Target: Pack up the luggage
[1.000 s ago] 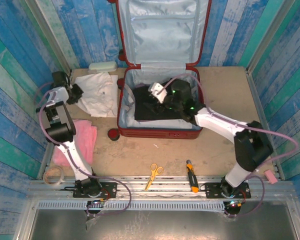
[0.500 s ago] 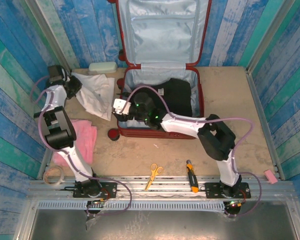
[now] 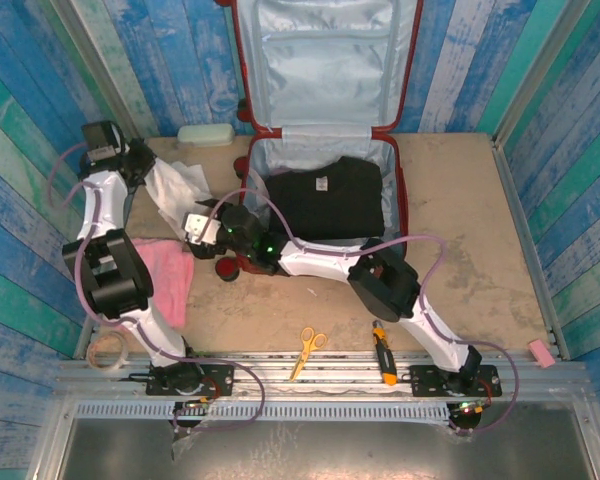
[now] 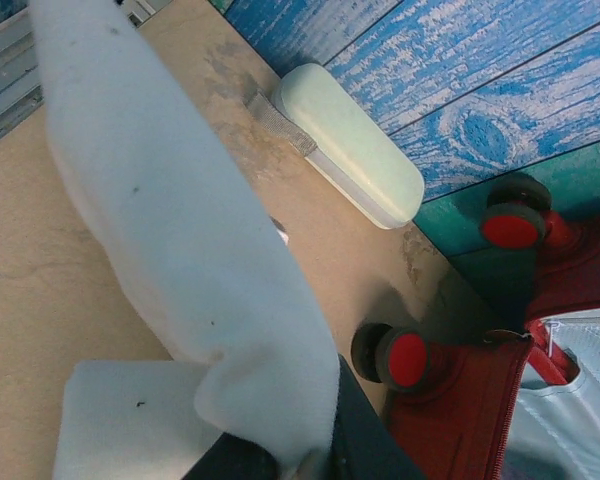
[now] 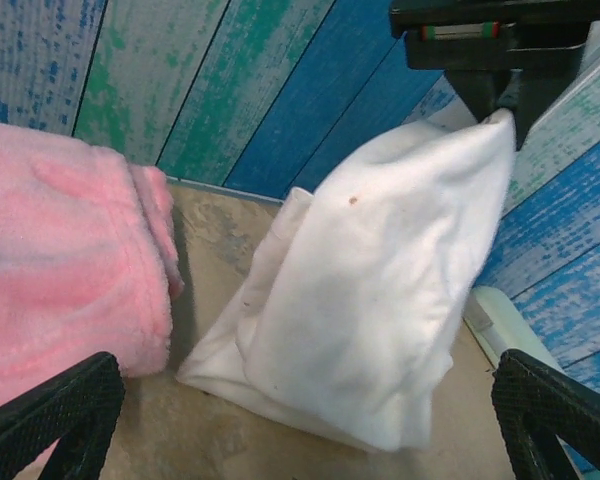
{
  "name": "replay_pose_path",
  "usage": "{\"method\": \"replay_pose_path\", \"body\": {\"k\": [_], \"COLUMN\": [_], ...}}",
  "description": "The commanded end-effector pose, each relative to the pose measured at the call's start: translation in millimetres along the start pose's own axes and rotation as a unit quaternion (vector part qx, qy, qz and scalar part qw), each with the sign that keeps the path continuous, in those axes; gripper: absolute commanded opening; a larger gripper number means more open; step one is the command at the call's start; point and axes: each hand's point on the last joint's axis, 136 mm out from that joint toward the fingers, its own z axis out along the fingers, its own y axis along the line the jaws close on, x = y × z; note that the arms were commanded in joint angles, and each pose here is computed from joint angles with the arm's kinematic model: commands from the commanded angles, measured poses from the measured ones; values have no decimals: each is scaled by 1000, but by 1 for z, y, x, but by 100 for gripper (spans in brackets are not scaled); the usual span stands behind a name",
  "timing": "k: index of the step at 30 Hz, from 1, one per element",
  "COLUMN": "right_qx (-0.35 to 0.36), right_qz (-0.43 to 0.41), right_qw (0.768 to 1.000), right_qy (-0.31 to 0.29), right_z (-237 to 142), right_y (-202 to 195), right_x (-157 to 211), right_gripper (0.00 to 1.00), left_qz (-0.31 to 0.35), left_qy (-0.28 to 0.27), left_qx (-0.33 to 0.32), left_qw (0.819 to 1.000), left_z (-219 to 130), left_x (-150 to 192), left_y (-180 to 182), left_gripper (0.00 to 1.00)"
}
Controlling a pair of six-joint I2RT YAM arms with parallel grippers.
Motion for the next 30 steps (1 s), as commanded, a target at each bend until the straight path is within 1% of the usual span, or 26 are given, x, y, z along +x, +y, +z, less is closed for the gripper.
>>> {"method": "replay_pose_path", "body": {"k": [1, 10, 16, 20, 23, 26, 30], "right_qx": [3, 24, 84, 148, 192, 216, 217], "right_qz": [30, 74, 99, 121, 141, 155, 158], "right_qw": [999, 996, 989, 976, 965, 959, 962], "right_qy": [17, 40, 70, 102, 111, 94, 54], "right_z": [13, 35, 52, 57, 57, 60, 69], "right_y": [10, 17, 1, -15, -24, -29, -27], "right_x": [8, 14, 29, 49, 63, 65, 56], "right_gripper": [99, 99, 99, 98, 97, 95, 89], "left_qz": [13, 14, 14, 16, 16, 15, 14], "left_qy": [-41, -50, -61, -64, -65, -63, -61], "left_qx": [52, 62, 64, 64, 67, 71, 73], "left_qw": [998, 997, 996, 996, 996, 995, 995], "left_z": [-38, -47, -58, -64, -67, -68, -69], "left_x": [-15, -12, -12, -12, -12, -9, -6], "left_y": [-41, -58, -63, -65, -67, -68, -68], "left_gripper": [0, 0, 0, 0, 0, 0, 0]}}
